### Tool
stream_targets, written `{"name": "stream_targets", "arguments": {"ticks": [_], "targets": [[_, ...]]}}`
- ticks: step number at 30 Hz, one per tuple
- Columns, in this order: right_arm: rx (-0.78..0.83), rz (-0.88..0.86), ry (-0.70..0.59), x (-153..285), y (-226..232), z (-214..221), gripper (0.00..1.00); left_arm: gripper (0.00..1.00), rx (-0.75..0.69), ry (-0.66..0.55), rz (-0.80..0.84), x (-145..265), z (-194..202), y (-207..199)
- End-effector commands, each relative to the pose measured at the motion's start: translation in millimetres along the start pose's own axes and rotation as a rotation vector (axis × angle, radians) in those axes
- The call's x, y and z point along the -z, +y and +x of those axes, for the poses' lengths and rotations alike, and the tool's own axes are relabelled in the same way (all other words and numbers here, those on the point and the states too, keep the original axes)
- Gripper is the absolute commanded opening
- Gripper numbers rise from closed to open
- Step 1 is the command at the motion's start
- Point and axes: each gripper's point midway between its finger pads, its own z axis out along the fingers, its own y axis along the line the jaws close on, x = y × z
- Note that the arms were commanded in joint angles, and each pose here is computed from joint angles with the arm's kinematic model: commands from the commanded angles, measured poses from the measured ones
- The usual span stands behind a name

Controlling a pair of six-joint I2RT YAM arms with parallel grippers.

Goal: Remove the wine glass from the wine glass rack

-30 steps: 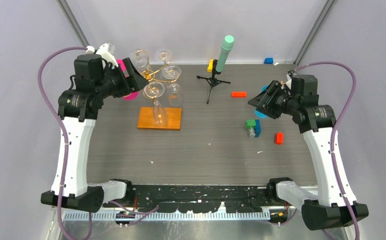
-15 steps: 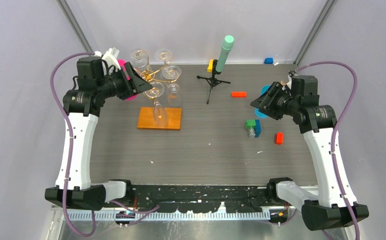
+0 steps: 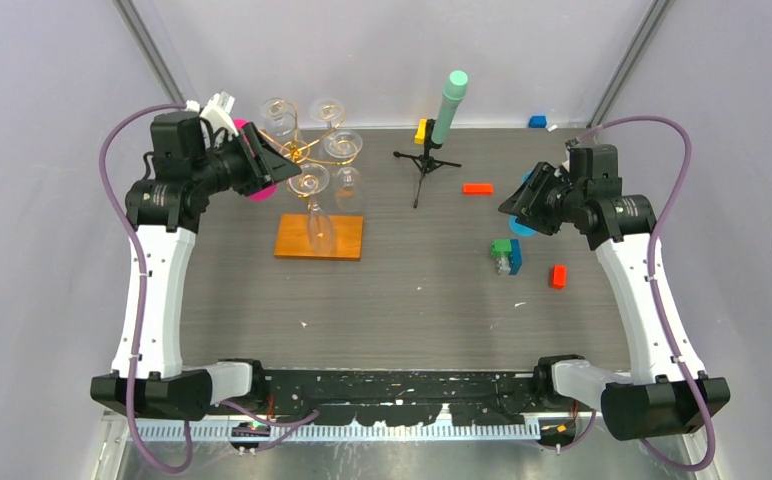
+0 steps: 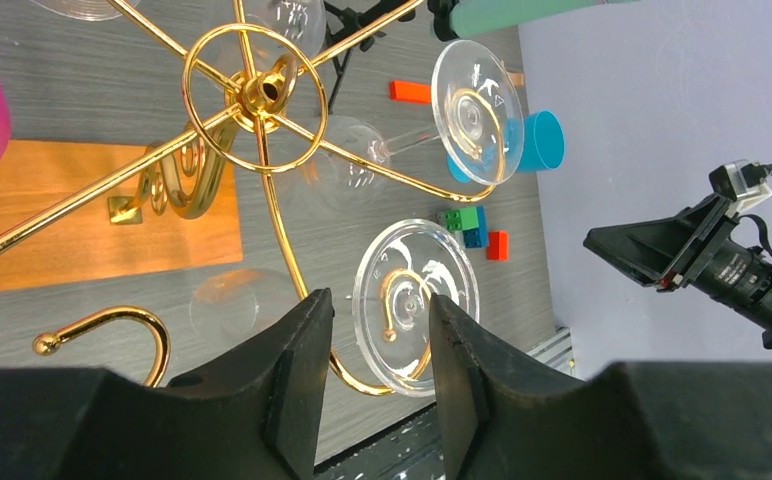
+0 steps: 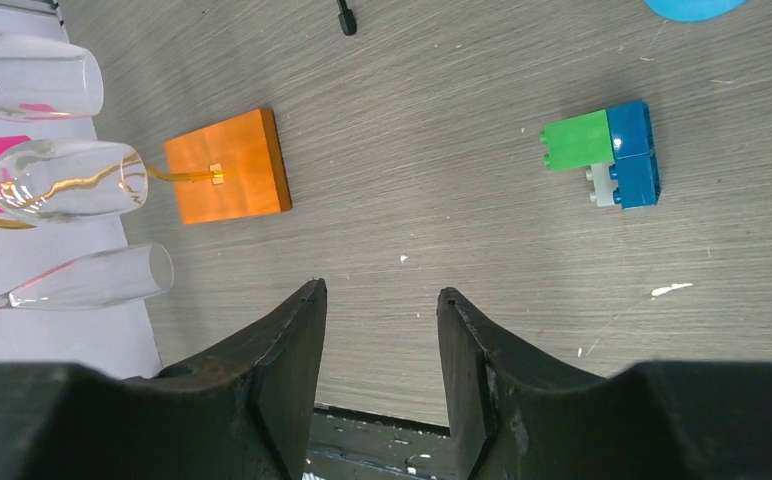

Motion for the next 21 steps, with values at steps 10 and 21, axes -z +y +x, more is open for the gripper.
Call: {"name": "stream_targets", "arguments": {"ticks": [10, 21], "targets": [[0.000, -0.038, -0.024, -9.2, 5.6, -6.5, 0.50, 0.43, 0.095, 0.034, 0.125, -4.8, 5.6, -15.5], [-0.015, -0.012, -0.027, -10.9, 1.2, -7.1, 0.50, 0.34, 0.186, 0.072, 0.193, -4.5, 7.0, -23.8]]}}
